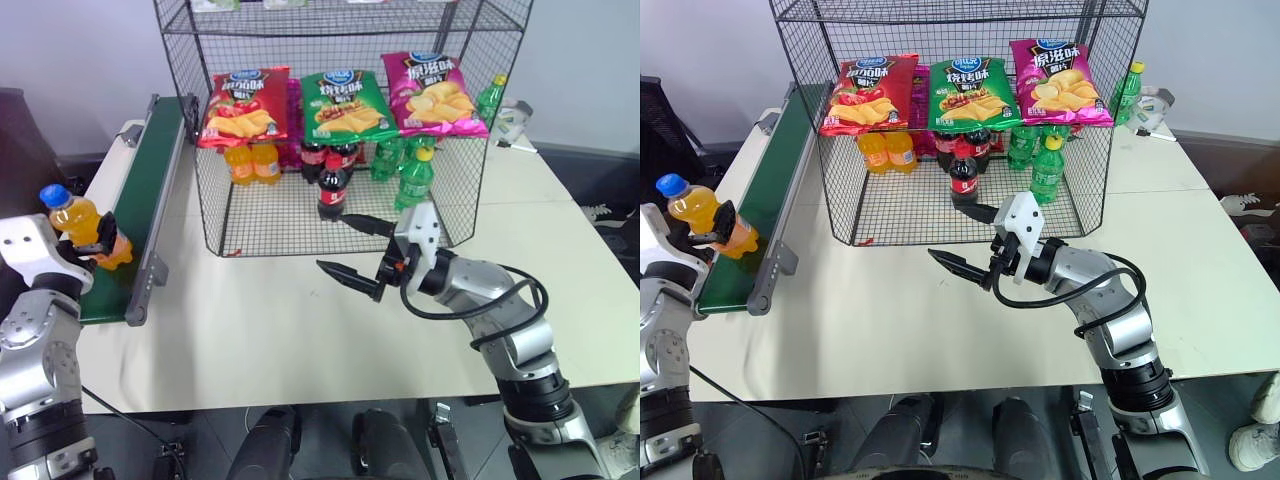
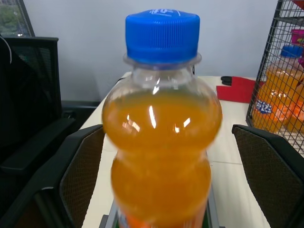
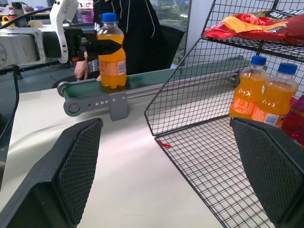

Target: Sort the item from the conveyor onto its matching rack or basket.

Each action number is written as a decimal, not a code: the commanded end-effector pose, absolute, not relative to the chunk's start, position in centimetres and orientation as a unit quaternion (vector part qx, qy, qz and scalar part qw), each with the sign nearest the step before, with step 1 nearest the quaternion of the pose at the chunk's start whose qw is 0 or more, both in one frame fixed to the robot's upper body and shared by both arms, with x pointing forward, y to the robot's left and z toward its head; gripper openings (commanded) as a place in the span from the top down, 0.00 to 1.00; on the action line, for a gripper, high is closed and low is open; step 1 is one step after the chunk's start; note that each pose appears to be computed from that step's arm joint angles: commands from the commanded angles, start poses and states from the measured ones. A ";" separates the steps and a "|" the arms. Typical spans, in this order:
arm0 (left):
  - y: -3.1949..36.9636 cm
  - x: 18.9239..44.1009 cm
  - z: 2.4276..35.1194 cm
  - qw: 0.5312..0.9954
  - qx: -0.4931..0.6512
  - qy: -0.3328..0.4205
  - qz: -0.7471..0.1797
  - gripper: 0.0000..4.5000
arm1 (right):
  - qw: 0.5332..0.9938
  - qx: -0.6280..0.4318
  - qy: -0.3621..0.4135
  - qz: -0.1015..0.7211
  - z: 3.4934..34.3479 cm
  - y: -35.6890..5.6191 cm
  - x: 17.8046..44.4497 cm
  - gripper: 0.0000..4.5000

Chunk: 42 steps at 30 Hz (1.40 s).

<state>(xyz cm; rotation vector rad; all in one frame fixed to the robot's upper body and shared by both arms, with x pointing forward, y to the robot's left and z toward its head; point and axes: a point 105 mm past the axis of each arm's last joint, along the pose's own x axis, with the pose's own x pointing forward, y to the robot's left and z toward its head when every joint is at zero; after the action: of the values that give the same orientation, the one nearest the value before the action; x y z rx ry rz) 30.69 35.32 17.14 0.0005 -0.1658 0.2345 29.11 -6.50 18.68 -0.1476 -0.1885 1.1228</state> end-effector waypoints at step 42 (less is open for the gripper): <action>15.0 43.6 17.0 0.986 0.021 -0.145 -0.081 0.45 | 0.881 -0.133 -0.123 0.437 21.5 -11.7 30.0 0.00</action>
<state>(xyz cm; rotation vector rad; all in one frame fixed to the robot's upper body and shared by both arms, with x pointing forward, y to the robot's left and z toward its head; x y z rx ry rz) 43.37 14.52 13.62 0.0307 -0.1484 -0.1905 30.49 -11.74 20.24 -0.2585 -0.1997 0.9169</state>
